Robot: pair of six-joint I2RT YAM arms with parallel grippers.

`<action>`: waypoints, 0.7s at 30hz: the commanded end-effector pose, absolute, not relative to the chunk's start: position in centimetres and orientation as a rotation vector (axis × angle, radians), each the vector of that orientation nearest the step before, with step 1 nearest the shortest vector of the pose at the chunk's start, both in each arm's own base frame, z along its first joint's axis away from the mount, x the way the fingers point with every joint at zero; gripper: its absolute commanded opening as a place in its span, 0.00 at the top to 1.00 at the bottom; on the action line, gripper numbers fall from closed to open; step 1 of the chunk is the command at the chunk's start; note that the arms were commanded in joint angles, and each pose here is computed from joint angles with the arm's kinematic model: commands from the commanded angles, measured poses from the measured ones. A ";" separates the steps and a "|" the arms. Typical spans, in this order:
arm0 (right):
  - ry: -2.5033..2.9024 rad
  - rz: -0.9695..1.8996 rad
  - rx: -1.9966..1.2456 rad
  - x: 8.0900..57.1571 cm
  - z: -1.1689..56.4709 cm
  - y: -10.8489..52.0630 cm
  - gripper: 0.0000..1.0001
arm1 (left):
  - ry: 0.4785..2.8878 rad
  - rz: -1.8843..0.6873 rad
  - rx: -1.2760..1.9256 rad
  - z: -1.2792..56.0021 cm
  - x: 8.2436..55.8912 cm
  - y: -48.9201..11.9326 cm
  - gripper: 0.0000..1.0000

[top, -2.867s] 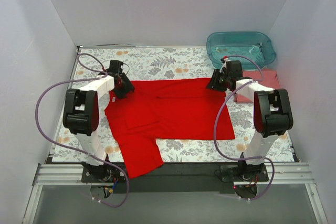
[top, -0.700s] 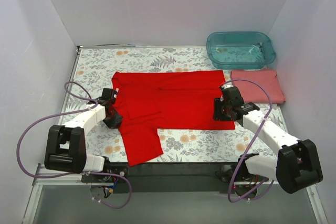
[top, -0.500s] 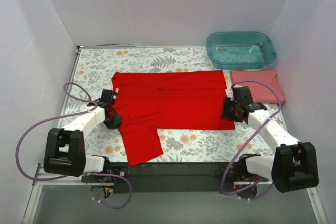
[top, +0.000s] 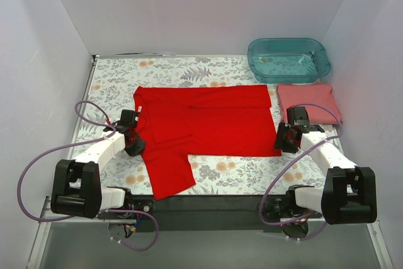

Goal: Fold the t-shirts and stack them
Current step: Fold the tshirt

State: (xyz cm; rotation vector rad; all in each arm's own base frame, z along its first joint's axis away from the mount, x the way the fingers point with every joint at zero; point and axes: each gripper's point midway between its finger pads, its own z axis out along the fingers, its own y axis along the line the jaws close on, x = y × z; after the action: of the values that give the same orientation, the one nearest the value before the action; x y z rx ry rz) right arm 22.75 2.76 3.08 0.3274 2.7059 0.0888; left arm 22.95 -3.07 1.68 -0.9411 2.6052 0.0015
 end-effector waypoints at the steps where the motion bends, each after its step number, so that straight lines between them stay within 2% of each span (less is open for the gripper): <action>1: 2.740 0.061 0.364 21.9 2.3 2.3 0.55 | 2.578 0.048 -0.918 1.9 22.9 -2.2 1.00; 12: 2.825 0.039 0.394 20.0 0.0 2.0 0.60 | 2.574 0.033 -0.906 2.0 23.1 -2.3 1.00; 14: 2.823 0.051 0.405 20.0 -0.2 2.0 0.66 | 2.569 0.036 -0.908 2.1 23.1 -2.2 1.00; 15: 2.830 0.060 0.407 19.9 -0.3 2.1 0.74 | 2.567 0.035 -0.912 2.2 23.1 -2.2 1.00; 19: 2.817 0.058 0.399 20.0 0.1 2.0 0.91 | 2.560 0.036 -0.928 2.6 23.1 -2.2 1.00; 20: 2.798 0.055 0.400 20.4 0.7 1.8 0.98 | 2.552 0.035 -0.937 2.9 23.1 -2.2 1.00; 21: 2.789 0.048 0.389 20.6 1.0 1.7 0.99 | 2.548 0.028 -0.944 3.1 23.1 -2.2 1.00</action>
State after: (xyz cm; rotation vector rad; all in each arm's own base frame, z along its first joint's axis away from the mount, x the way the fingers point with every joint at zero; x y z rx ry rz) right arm 22.09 2.24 1.62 0.3933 2.7430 0.0880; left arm 22.97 -2.99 1.92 -0.9232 2.6001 -0.0002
